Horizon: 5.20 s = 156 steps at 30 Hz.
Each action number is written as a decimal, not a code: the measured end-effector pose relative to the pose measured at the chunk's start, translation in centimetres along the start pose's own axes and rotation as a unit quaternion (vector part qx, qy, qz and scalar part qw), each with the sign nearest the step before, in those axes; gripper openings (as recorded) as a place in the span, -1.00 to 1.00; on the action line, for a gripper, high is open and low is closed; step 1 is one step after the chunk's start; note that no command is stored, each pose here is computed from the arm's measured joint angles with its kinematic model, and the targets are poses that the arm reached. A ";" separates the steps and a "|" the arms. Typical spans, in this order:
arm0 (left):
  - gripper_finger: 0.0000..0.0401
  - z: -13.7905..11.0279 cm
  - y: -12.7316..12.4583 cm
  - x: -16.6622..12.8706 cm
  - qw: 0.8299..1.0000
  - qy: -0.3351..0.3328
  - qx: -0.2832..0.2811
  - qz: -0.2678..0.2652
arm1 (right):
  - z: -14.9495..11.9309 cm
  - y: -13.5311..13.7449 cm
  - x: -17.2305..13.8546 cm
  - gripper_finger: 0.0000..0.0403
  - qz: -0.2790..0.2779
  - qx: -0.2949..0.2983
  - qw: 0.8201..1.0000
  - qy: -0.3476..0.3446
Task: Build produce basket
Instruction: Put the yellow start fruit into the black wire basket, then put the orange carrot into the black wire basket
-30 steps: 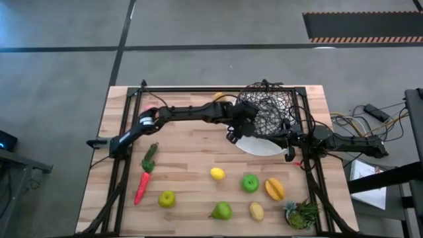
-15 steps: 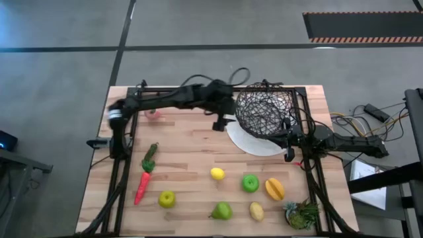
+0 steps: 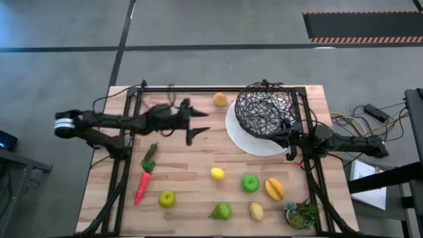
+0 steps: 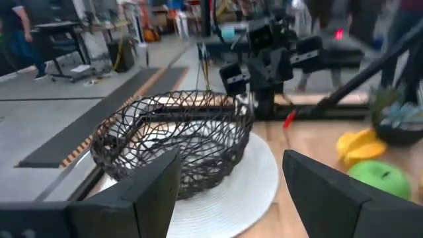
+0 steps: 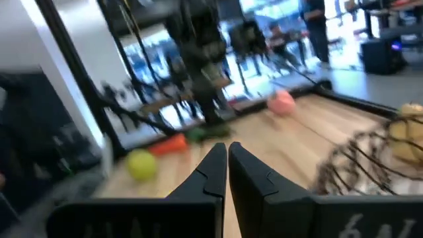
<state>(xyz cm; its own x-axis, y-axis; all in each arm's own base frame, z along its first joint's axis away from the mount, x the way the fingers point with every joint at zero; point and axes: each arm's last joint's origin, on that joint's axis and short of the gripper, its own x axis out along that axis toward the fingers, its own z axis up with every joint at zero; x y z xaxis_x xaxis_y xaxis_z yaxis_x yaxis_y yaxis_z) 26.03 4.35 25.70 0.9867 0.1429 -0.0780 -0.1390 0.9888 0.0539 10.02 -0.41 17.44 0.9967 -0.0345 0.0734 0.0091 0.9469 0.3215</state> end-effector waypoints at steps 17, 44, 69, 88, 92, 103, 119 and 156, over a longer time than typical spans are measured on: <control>0.24 -4.7 -5.5 -3.3 0.998 0.026 -0.034 0.049 | 4.2 3.5 0.7 -0.96 0.143 -0.034 0.976 -0.159; 0.24 -7.3 -6.9 -1.0 0.997 0.060 -0.037 -0.036 | 5.1 16.5 8.8 -0.91 -0.267 0.125 0.788 0.541; 0.24 -9.4 -8.1 1.0 0.990 0.034 -0.045 -0.127 | -4.0 17.9 9.6 -0.35 -0.396 0.181 0.651 0.622; 0.24 -9.4 -8.1 1.0 0.990 0.032 -0.046 -0.128 | -2.9 17.3 8.8 -0.91 -0.331 0.156 0.687 0.627; 0.24 -9.4 -8.1 1.0 0.990 0.032 -0.046 -0.128 | 0.4 17.2 8.3 -0.91 -0.326 0.150 0.725 0.588; 0.24 -9.4 -8.1 1.1 0.990 0.032 -0.046 -0.127 | 10.4 10.7 9.2 -0.91 -0.325 -0.020 0.882 0.340; 0.24 -8.7 -7.9 1.6 0.992 0.018 -0.047 -0.115 | 13.9 -13.5 10.8 -0.91 -0.291 -0.018 0.807 0.513; 0.24 -8.1 -7.8 2.0 0.992 0.009 -0.049 -0.112 | 8.6 -19.2 16.1 -0.24 -0.122 -0.309 0.475 0.815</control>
<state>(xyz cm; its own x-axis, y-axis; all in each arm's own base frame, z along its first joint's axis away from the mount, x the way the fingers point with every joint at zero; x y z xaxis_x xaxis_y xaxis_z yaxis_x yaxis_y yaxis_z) 28.38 -2.75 17.02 0.9921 -0.0820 -0.0952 0.0761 0.9950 -0.0640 25.19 -21.94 20.55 -0.3065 -0.3497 -0.8853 -0.3393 0.9091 -0.2416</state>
